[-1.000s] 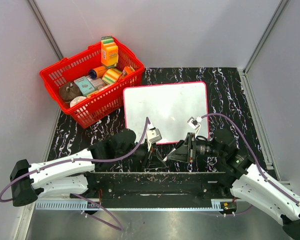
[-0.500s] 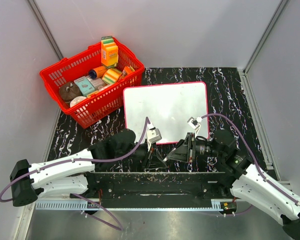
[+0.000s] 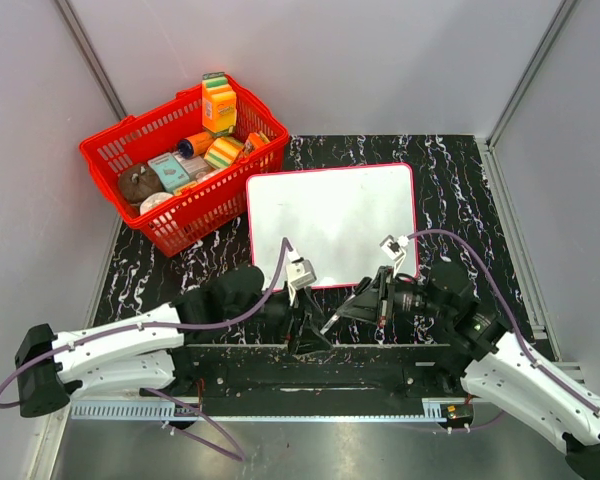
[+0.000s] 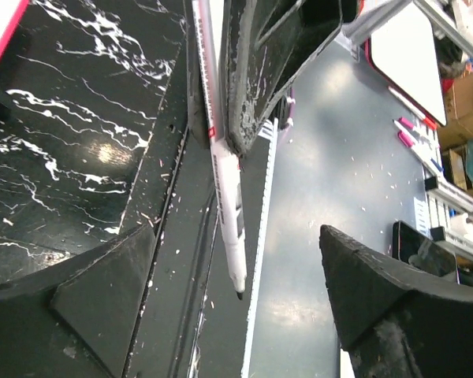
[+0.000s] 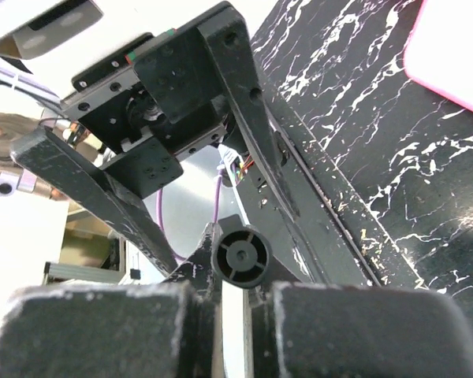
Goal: Write a sentence on the whiteboard
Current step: Pass from the left arm to the right, then move the whiteboard stand to the corner of the board.
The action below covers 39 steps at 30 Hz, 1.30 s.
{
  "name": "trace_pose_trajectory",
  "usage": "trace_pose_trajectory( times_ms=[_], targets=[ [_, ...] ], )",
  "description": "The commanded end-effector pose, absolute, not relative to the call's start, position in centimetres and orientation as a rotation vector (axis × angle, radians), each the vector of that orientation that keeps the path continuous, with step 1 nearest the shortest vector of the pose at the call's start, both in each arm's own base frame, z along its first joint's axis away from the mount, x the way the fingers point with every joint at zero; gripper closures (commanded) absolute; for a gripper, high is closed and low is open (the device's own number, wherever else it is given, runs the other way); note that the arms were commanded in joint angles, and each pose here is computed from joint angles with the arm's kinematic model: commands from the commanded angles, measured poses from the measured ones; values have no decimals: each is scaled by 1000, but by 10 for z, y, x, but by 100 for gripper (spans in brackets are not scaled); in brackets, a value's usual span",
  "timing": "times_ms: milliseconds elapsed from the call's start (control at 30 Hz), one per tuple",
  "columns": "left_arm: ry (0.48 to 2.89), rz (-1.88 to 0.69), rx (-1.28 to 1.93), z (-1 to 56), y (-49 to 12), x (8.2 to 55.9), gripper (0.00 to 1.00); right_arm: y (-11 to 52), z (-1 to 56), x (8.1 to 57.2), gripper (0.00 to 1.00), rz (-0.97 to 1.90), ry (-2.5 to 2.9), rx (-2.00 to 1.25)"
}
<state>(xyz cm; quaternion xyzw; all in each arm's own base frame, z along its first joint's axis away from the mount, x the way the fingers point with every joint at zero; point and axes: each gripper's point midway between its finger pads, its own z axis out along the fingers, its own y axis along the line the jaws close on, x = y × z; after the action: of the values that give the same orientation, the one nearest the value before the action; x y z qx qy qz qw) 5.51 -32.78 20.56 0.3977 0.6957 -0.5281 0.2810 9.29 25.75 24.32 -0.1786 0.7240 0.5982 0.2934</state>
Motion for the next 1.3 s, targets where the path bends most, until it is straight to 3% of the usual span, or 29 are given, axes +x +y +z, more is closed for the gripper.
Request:
trace_pose_trajectory(
  times_ms=[0, 600, 1100, 1267],
  targets=[
    [1757, -1382, 958, 230, -323, 68, 8, 249, 238, 107, 100, 1468, 1936, -406],
    [1808, -1157, 733, 234, -290, 103, 2, 207, 251, 147, 100, 1227, 1825, -73],
    [2201, -628, 344, 144, -261, 168, 1, 183, 237, 165, 100, 1006, 1865, -19],
    [2298, -557, 306, 115, -274, 175, 7, 179, 236, 176, 100, 933, 1871, 3]
  ],
)
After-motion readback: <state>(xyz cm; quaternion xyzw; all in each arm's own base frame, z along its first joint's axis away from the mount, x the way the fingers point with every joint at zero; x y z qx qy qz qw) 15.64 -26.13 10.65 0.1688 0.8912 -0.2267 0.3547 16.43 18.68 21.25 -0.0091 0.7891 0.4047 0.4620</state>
